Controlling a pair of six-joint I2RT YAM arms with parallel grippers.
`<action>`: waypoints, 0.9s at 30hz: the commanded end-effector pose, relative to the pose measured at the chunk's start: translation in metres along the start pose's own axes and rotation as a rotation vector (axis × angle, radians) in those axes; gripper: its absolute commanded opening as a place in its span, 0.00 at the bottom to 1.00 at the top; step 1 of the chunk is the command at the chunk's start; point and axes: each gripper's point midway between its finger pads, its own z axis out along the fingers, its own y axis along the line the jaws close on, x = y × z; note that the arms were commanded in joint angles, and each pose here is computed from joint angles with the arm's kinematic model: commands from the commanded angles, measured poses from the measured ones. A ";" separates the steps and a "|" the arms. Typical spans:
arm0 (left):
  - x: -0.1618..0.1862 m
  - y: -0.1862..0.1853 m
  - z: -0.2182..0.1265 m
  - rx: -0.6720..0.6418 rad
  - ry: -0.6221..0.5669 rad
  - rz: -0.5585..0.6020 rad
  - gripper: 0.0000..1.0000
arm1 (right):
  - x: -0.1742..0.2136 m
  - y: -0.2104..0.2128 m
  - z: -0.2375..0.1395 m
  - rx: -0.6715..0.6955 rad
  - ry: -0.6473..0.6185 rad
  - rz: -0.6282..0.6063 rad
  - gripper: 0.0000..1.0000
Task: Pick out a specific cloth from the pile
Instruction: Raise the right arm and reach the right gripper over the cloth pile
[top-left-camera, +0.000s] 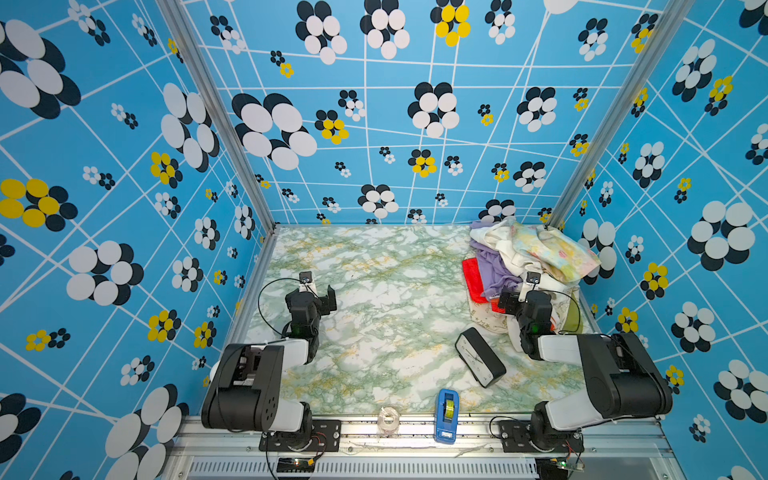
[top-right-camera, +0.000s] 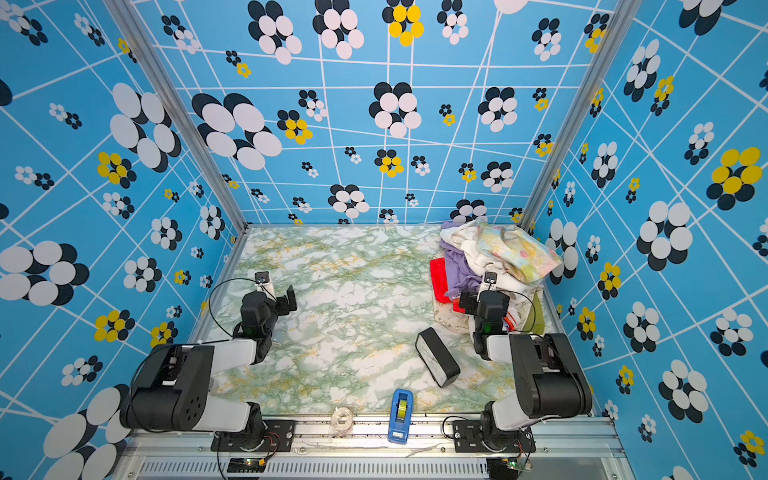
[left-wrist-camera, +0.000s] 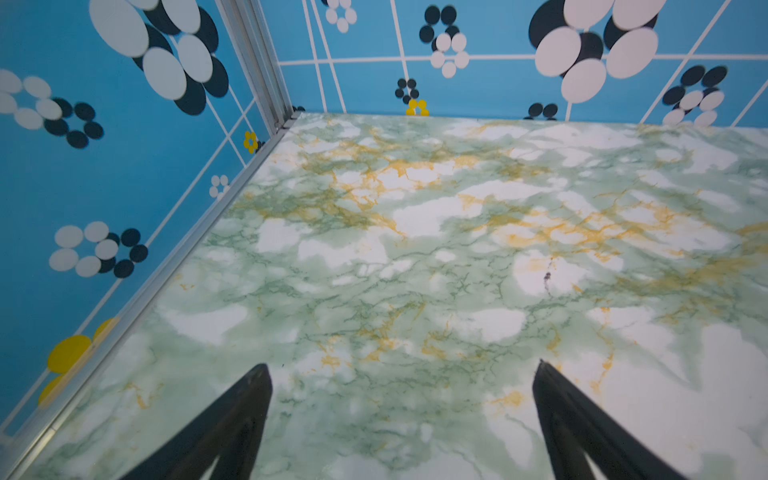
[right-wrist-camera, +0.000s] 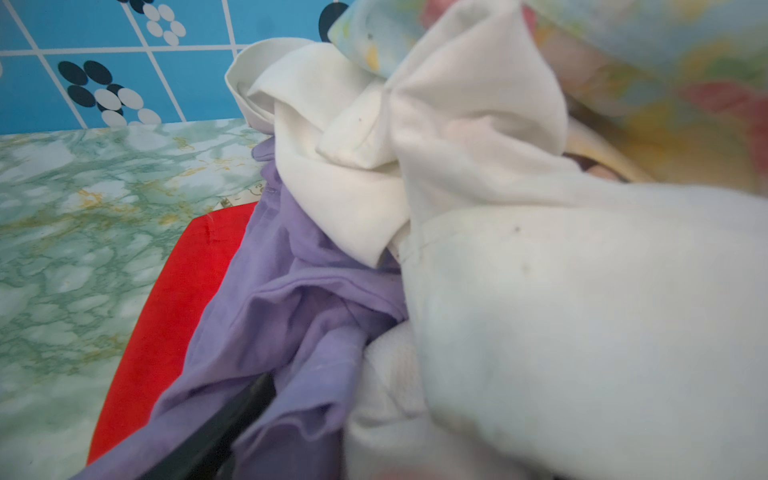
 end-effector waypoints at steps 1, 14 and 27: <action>-0.031 -0.002 -0.014 -0.015 -0.006 -0.004 0.99 | -0.025 -0.009 -0.013 0.049 0.015 0.028 0.99; -0.089 -0.043 -0.092 0.128 0.084 -0.003 0.98 | -0.088 -0.007 -0.103 0.042 0.096 0.035 0.99; -0.068 -0.083 -0.113 0.201 0.349 0.017 0.96 | -0.098 0.034 -0.105 -0.039 0.466 -0.091 0.86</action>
